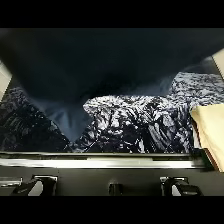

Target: Fold the clothes and pants, and hang the long-sleeved shirts on hangers.

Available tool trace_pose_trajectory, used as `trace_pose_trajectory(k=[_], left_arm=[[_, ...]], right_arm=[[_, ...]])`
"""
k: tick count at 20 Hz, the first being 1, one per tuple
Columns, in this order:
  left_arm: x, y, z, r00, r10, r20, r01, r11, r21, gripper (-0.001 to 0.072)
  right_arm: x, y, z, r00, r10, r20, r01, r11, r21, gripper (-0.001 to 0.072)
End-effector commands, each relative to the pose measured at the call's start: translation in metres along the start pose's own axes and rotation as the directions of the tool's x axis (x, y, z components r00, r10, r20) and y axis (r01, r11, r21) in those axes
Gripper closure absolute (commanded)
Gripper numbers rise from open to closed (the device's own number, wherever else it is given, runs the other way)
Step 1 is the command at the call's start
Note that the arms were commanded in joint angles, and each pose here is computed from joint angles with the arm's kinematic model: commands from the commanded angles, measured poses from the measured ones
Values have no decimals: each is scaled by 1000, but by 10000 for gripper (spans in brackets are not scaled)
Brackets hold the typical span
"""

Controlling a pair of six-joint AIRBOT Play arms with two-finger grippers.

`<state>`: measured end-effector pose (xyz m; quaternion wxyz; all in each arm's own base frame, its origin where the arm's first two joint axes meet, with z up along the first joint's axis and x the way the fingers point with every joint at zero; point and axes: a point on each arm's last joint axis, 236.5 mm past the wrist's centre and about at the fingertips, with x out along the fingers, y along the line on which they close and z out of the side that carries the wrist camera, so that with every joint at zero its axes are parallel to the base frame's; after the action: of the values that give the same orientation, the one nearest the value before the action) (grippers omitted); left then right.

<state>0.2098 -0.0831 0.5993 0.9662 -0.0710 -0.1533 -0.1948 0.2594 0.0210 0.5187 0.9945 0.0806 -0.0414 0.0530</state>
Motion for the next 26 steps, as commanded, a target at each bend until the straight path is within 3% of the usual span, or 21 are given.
trace_pose_trajectory(k=[1, 4, 6, 9, 11, 14, 16, 17, 19, 23, 24, 25, 26], left_arm=[[-20, -16, 34, 993, 3, 118, -7, 1000, 27, 686], [0, 23, -13, 996, 85, -36, -84, 996, 32, 686], [21, 58, -73, 973, 119, -196, -126, 992, -25, 686], [52, 119, -199, 890, 120, -440, -199, 971, -136, 685], [67, 152, -303, 811, 100, -576, -244, 953, -178, 685], [78, 192, -446, 695, 102, -711, -367, 902, -229, 686], [76, 193, -520, 602, 44, -797, -416, 870, -265, 685], [73, 188, -549, 554, 7, -833, -423, 864, -274, 685], [57, 174, -598, 448, -81, -890, -451, 839, -303, 685], [29, 148, -641, 303, -208, -930, -481, 809, -337, 683], [28, 147, -641, 295, -216, -931, -481, 808, -340, 636], [25, 146, -638, 288, -226, -930, -480, 806, -345, 505], [20, 143, -630, 265, -256, -930, -473, 806, -356, 240]], right_arm=[[-17, 2, 21, 997, -9, 74, 11, 1000, -16, 674], [8, -15, -12, 997, -56, -56, 54, 998, -29, 673], [36, -33, -77, 948, -95, -303, 89, 995, -32, 673], [86, -64, -206, 743, -111, -660, 135, 991, -15, 673], [123, -87, -291, 620, -109, -777, 163, 987, -9, 673], [161, -116, -412, 459, -97, -883, 285, 958, 43, 673], [166, -109, -472, 348, -4, -938, 531, 825, 193, 671], [169, -96, -493, 317, 73, -946, 568, 784, 250, 671], [175, -81, -516, 292, 163, -942, 592, 743, 312, 671], [174, -85, -527, 273, 158, -949, 597, 746, 295, 672], [173, -85, -526, 270, 158, -950, 590, 752, 293, 672], [172, -85, -523, 271, 154, -950, 566, 773, 286, 670], [170, -90, -517, 276, 125, -953, 545, 797, 262, 632]])
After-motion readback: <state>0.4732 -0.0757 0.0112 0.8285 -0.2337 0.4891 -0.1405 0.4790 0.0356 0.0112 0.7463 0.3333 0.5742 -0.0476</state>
